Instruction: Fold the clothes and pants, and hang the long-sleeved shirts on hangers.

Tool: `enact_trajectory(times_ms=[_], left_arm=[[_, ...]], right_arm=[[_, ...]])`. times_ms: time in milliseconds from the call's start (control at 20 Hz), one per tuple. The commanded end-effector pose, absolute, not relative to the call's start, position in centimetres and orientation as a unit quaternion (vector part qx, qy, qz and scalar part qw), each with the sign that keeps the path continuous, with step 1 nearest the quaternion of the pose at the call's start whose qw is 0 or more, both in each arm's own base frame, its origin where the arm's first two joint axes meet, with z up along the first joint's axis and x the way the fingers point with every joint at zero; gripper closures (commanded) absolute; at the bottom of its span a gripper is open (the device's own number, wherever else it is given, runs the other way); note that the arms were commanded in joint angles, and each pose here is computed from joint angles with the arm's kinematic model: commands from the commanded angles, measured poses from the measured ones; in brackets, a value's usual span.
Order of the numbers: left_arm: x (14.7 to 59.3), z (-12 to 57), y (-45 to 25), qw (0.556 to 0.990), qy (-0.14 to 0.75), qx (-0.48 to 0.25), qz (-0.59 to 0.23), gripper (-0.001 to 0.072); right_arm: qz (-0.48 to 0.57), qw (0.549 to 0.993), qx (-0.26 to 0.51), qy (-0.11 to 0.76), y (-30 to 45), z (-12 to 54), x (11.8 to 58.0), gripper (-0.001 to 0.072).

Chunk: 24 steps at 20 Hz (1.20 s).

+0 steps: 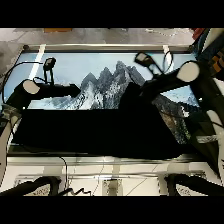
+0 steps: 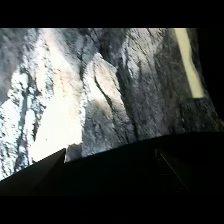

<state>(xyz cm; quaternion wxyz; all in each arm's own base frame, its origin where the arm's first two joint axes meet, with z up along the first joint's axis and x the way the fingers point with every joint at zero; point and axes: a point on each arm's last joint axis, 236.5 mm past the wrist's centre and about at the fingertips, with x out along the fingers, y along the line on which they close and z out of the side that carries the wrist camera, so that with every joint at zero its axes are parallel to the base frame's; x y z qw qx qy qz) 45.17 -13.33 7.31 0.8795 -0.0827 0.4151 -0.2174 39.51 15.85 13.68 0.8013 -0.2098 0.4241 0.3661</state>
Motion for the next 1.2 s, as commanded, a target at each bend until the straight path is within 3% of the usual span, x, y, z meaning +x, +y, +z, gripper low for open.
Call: enact_trajectory(times_ms=[0, 200, 350, 400, 500, 550, 750, 900, 1150], left_arm=[[43.7, 6.7, -15.5, 0.863, 0.435, -0.076, -0.244, 0.0085], [41.9, 4.9, -20.7, 0.84, 0.455, -0.052, -0.291, 0.0085], [40.6, 2.9, -24.5, 0.823, 0.468, -0.034, -0.32, 0.0085], [40.4, 2.3, -25.6, 0.82, 0.469, -0.028, -0.327, 0.0085], [40.0, 1.4, -27.0, 0.816, 0.47, -0.022, -0.335, 0.0085], [40.1, 1.2, -27.3, 0.817, 0.469, -0.021, -0.336, 0.0085], [42.7, 1.9, -27.2, 0.846, 0.434, -0.05, -0.304, 0.0085], [46.7, 2.2, -27.6, 0.866, 0.403, -0.181, -0.233, 0.0085], [48.4, -2.8, -33.7, 0.804, 0.467, -0.274, -0.247, 0.0084]], right_arm=[[0.268, 0.823, -0.138, 0.482, 6.2, 12.1, 40.4, 0.069], [0.139, 0.819, -0.008, 0.557, -5.7, 7.1, 37.8, 0.069], [0.095, 0.794, 0.059, 0.597, -10.1, 4.1, 34.1, 0.0688], [0.084, 0.791, 0.075, 0.601, -11.0, 3.7, 33.4, 0.0634], [0.063, 0.796, 0.091, 0.595, -11.9, 3.7, 33.5, 0.0244], [0.062, 0.805, 0.094, 0.582, -11.8, 4.0, 34.3, 0.0201], [0.083, 0.86, 0.11, 0.492, -9.0, 6.3, 39.9, 0.0202], [0.104, 0.87, 0.088, 0.474, -6.3, 6.8, 41.6, 0.0202], [0.137, 0.867, 0.066, 0.474, -3.0, 6.8, 42.2, 0.0202]])
